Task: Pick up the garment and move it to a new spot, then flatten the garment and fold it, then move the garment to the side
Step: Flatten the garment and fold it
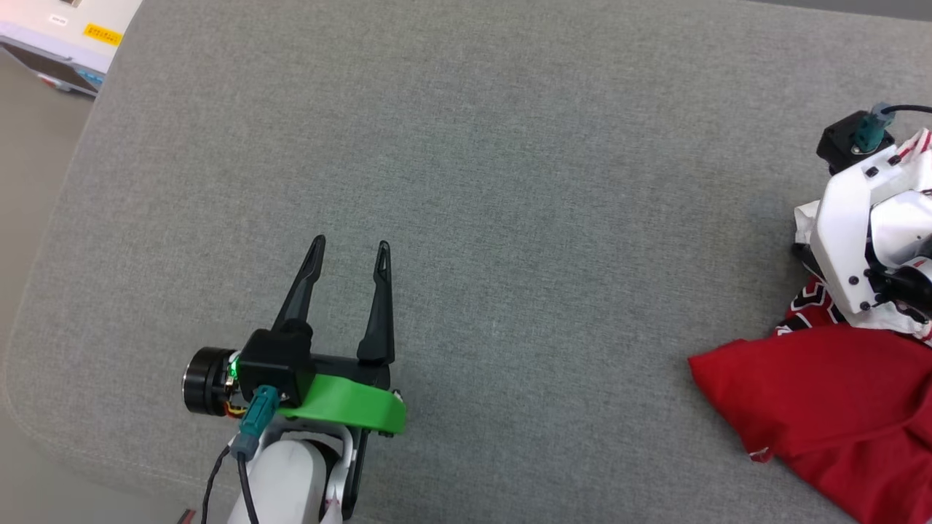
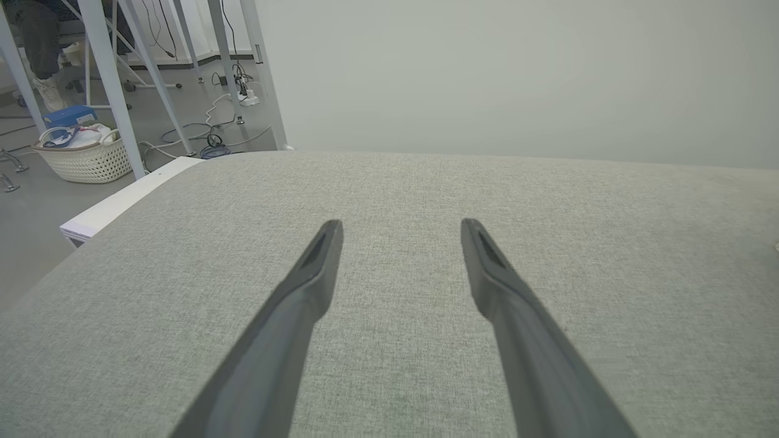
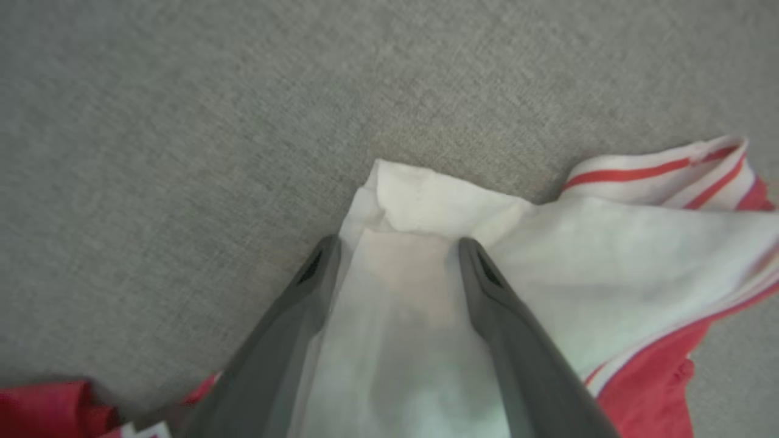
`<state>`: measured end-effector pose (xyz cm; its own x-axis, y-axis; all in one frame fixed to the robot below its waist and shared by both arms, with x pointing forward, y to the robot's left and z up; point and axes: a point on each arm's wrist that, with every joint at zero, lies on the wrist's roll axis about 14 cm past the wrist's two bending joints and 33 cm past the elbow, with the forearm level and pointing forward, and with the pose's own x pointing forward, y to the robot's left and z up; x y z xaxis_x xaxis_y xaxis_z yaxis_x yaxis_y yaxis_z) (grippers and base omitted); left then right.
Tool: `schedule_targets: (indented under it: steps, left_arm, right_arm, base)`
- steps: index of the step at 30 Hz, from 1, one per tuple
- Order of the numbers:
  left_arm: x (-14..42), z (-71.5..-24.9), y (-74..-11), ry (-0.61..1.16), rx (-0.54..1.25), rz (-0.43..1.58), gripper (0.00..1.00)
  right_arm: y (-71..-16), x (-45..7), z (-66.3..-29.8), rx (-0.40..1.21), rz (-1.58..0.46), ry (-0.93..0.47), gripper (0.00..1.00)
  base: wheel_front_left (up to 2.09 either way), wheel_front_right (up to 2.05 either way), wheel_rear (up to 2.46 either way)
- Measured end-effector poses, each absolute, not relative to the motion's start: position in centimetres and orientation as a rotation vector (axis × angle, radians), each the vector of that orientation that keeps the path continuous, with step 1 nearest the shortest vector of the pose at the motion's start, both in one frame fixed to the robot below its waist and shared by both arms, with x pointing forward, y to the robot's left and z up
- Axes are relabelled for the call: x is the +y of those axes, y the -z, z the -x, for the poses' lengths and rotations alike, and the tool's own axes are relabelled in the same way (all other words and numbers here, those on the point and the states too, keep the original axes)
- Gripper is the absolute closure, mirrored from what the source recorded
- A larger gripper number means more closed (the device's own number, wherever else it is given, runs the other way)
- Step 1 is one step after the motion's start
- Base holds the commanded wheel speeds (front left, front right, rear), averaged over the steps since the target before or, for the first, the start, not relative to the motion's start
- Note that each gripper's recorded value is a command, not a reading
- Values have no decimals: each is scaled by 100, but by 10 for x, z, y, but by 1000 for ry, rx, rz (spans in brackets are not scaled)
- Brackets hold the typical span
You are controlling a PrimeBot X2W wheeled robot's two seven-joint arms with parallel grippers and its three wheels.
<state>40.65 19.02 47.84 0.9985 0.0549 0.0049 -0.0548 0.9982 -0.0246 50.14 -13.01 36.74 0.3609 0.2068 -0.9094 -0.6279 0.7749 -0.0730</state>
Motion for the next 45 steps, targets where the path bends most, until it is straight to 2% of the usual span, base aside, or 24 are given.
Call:
schedule_targets:
  steps: [5, 6, 7, 15, 25, 30, 37, 45]
  left_arm:
    - [198, -405, -470, -84, 20, 20, 0]
    - [199, -405, -469, -88, 24, 19, 0]
    - [200, -405, -468, -90, 25, 18, 0]
    - [197, -406, -477, -80, -1, 24, 0]
    - [192, -403, -493, -64, -46, 34, 0]
    - [193, -401, -495, -69, -49, 32, 0]
    - [201, -398, -492, -102, -38, 37, 0]
    - [211, -392, -486, -143, -16, 37, 0]
  right_arm:
    - [-353, -126, -505, 1113, 451, -580, 0]
    - [-352, -125, -507, 1108, 443, -583, 73]
    - [-353, -124, -509, 1095, 433, -583, 100]
    - [-387, -110, -530, 875, 296, -586, 100]
    - [-493, -79, -550, 517, 182, -651, 100]
    - [-519, -41, -546, 424, 157, -736, 100]
    - [-506, 39, -516, 433, 153, -929, 100]
    - [-432, 99, -460, 642, 203, -1110, 100]
  base:
    - [0, 0, 0]
    - [0, 0, 0]
    - [0, 0, 0]
    - [0, 0, 0]
    - [0, 0, 0]
    - [0, 0, 0]
    - [0, 0, 0]
    - [0, 0, 0]
